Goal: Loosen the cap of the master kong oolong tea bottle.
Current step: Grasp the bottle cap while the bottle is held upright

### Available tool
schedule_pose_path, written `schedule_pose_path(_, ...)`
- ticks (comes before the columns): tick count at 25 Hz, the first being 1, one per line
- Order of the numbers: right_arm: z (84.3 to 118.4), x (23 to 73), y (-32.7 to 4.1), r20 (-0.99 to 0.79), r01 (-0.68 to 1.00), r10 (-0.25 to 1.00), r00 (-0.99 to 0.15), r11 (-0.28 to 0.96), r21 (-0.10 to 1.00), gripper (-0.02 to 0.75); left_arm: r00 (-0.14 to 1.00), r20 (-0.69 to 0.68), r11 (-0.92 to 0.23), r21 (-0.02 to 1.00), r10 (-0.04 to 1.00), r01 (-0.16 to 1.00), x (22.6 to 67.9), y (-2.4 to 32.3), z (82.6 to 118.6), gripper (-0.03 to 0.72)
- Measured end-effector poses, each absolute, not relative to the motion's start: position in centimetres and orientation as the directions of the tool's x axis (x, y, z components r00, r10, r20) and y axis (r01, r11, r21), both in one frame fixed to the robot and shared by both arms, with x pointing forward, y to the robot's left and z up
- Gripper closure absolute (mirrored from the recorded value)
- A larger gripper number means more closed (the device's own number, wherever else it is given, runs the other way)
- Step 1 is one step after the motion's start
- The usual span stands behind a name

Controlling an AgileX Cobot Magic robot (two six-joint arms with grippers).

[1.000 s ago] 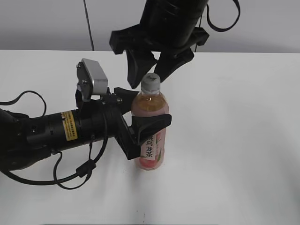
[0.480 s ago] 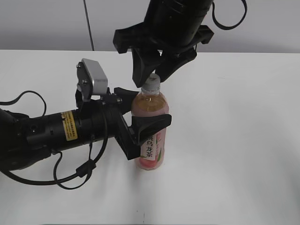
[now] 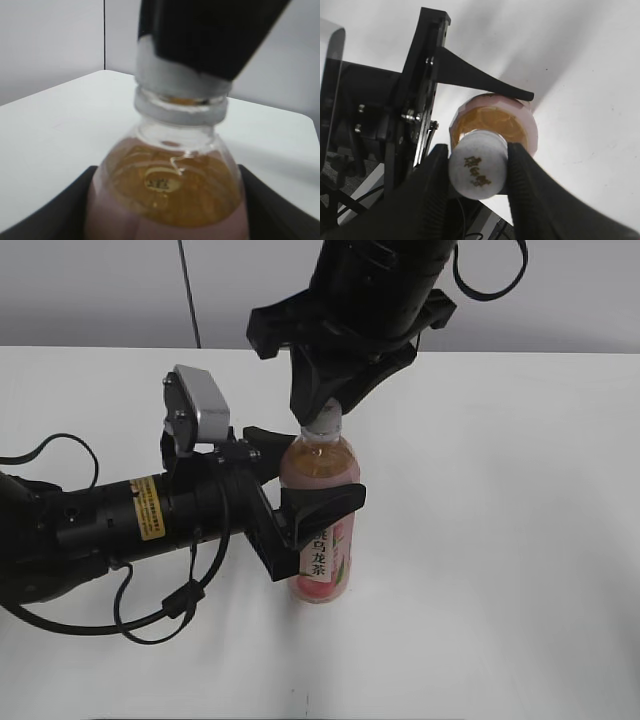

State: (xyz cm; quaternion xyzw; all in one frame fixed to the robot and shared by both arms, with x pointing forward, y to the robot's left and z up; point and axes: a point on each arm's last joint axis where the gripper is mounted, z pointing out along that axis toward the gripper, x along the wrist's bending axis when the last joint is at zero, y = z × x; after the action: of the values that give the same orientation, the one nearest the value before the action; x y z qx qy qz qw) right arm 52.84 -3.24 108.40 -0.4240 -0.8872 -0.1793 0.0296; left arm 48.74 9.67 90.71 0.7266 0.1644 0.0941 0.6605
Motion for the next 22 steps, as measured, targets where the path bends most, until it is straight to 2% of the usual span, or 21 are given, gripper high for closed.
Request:
schedule_pose_path(6, 108.40, 52.84, -3.24, 0.187, 0.724, 0.707, -0.682, 0.618, 0.305, 0.469, 0.928, -0.080, -0.073, 0.991, 0.363, 0.115, 48.74, 9.67, 90.71, 0.224)
schedule_pose_path(11, 108.40, 52.84, -3.24, 0.146, 0.631, 0.622, -0.769, 0.704, 0.326, 0.469, 0.928, -0.080, -0.073, 0.991, 0.363, 0.115, 48.74, 9.67, 90.71, 0.224)
schedule_pose_path(22, 108.50, 52.80, -3.23, -0.001, 0.254, 0.272, -0.962, 0.897, 0.362, 0.469, 0.929, -0.080, -0.073, 0.991, 0.362, 0.114, 48.73, 9.67, 90.71, 0.224)
